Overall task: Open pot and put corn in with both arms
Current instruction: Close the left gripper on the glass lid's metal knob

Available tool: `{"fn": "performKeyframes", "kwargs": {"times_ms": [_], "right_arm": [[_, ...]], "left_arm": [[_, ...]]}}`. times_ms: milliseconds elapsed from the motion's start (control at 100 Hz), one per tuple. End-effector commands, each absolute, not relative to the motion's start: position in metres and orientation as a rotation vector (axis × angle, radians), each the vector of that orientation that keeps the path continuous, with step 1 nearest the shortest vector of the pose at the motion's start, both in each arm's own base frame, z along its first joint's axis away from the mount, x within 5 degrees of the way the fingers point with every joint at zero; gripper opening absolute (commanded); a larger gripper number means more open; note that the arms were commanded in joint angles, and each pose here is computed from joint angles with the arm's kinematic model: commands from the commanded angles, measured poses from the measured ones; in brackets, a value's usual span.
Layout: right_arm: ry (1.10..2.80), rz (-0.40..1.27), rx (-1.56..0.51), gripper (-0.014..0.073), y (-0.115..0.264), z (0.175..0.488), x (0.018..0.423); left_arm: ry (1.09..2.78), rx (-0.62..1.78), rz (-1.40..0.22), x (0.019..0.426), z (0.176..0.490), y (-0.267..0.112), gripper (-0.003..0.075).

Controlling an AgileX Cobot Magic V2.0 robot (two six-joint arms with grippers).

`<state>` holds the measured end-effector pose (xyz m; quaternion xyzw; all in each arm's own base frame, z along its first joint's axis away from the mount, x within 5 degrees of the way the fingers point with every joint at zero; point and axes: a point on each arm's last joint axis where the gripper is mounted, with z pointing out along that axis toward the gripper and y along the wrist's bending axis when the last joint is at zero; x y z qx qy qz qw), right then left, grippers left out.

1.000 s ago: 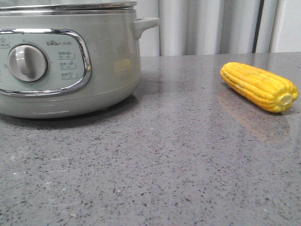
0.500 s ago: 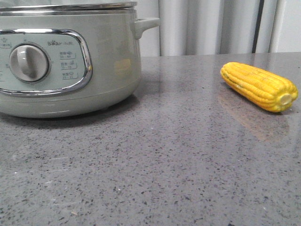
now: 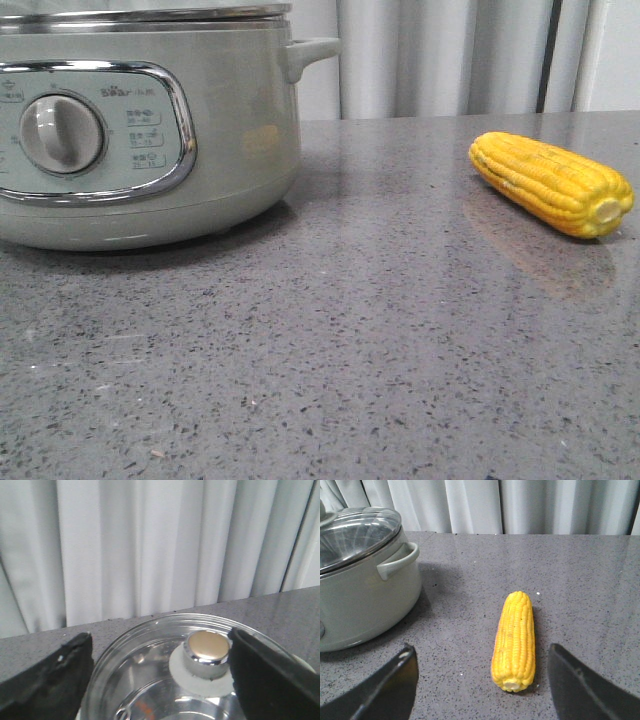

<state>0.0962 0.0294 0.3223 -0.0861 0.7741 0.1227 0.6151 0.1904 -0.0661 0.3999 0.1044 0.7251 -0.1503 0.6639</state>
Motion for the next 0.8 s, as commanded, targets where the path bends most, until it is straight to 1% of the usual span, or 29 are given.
{"fn": "performKeyframes", "kwargs": {"times_ms": [0,150,340,500,620,720,790], "right_arm": [[1.666,0.259,-0.173,0.0476,0.027,0.342,0.100],[1.667,0.258,-0.172,0.0476,0.027,0.341,0.100],[1.668,0.258,-0.172,0.0475,0.027,0.341,0.101],[1.668,0.258,-0.172,0.0475,0.027,0.341,0.101],[1.668,0.258,-0.172,0.0475,0.027,0.341,0.101],[1.668,0.258,-0.172,0.0475,0.027,0.341,0.101],[1.668,0.258,-0.172,0.0475,0.027,0.341,0.101]], "left_arm": [[1.531,0.218,-0.353,0.203,0.417,-0.077,0.0559],[1.563,0.251,-0.379,0.227,0.402,-0.100,0.0555],[1.583,0.280,-0.393,0.248,0.381,-0.126,0.0555],[1.601,0.272,-0.376,0.264,0.365,-0.136,0.0554],[1.631,0.216,-0.393,0.272,0.356,-0.137,0.0551],[1.643,0.197,-0.398,0.276,0.352,-0.138,0.0528],[1.645,0.197,-0.397,0.276,0.351,-0.139,0.0484]]}}
